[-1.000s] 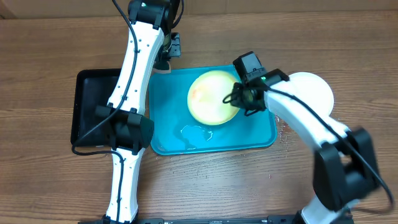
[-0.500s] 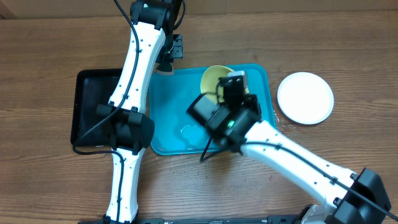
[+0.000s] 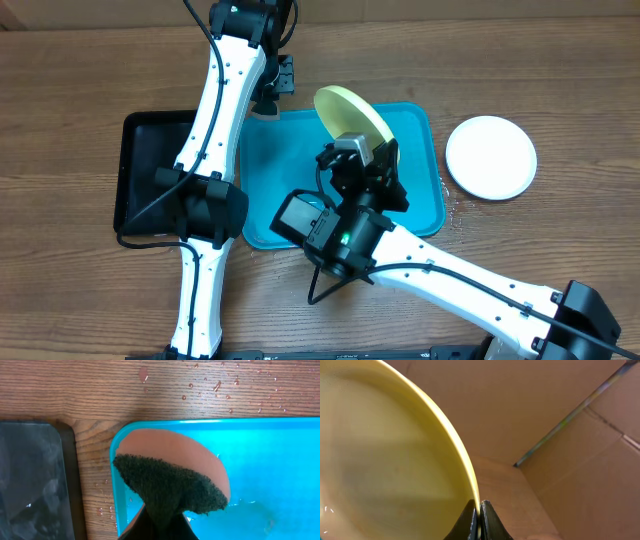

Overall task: Clean dirty plates on tray and stack at the side
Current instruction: 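Lift the yellow plate with the right gripper and carry it right, then lower the yellow plate onto the plate stack and release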

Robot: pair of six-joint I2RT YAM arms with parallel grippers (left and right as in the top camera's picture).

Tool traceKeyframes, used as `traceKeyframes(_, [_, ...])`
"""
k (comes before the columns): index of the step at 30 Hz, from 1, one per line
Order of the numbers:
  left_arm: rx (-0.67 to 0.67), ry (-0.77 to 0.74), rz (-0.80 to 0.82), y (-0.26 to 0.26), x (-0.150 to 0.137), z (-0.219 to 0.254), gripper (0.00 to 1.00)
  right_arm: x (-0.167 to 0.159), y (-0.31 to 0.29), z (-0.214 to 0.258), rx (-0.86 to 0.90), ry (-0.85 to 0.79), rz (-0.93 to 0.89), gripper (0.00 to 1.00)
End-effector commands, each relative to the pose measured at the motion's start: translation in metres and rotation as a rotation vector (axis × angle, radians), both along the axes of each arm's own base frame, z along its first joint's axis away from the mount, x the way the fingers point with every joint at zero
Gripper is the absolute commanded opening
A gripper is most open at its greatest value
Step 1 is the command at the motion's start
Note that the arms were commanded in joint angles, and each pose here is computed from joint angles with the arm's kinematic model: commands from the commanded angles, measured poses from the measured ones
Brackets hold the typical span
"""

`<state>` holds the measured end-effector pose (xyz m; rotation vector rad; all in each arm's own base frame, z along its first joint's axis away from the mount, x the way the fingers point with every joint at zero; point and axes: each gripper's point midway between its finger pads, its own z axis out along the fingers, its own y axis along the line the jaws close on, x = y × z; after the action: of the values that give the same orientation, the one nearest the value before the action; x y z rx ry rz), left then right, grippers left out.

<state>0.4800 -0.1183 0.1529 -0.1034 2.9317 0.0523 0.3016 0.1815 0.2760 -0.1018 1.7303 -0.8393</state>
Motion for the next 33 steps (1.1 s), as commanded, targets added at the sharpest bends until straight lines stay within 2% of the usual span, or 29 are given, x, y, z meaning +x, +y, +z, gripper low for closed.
traceKeyframes(1, [-0.007, 0.005, -0.027, -0.005, -0.002, 0.000, 0.04, -0.002, -0.001, 0.016, -0.003, -0.080, -0.011, 0.04])
traceKeyframes(6, [-0.007, 0.005, -0.027, -0.005, -0.002, 0.000, 0.04, -0.002, 0.000, 0.010, 0.015, -0.051, -0.004, 0.04])
traceKeyframes(11, [-0.008, 0.005, -0.027, -0.005, -0.002, 0.000, 0.04, 0.001, 0.004, -0.022, 0.109, 0.112, 0.021, 0.04])
traceKeyframes(19, [-0.007, 0.005, -0.027, -0.005, -0.002, 0.000, 0.04, 0.001, 0.000, -0.105, 0.466, 0.562, -0.022, 0.04])
traceKeyframes(23, [-0.007, 0.005, -0.027, -0.005, -0.002, 0.000, 0.04, 0.006, -0.014, -0.128, 0.652, 0.749, -0.057, 0.04])
traceKeyframes(24, [-0.007, 0.005, -0.027, -0.005, -0.002, 0.000, 0.04, 0.010, -0.017, -0.131, 0.707, 0.797, -0.049, 0.04])
traceKeyframes(25, [-0.007, 0.005, -0.027, -0.005, -0.002, 0.000, 0.04, 0.021, -0.029, -0.136, 0.854, 0.891, -0.018, 0.04])
traceKeyframes(29, [-0.007, 0.005, -0.027, -0.005, -0.002, 0.000, 0.05, 0.042, -0.073, -0.136, 1.089, 0.929, -0.041, 0.04])
traceKeyframes(31, [-0.007, 0.005, -0.027, -0.005, -0.002, 0.000, 0.04, 0.054, -0.123, -0.137, 1.206, 0.861, -0.150, 0.04])
traceKeyframes(33, [-0.008, 0.004, -0.027, -0.005, -0.002, 0.000, 0.04, 0.061, -0.165, -0.140, 1.246, 0.801, -0.233, 0.04])
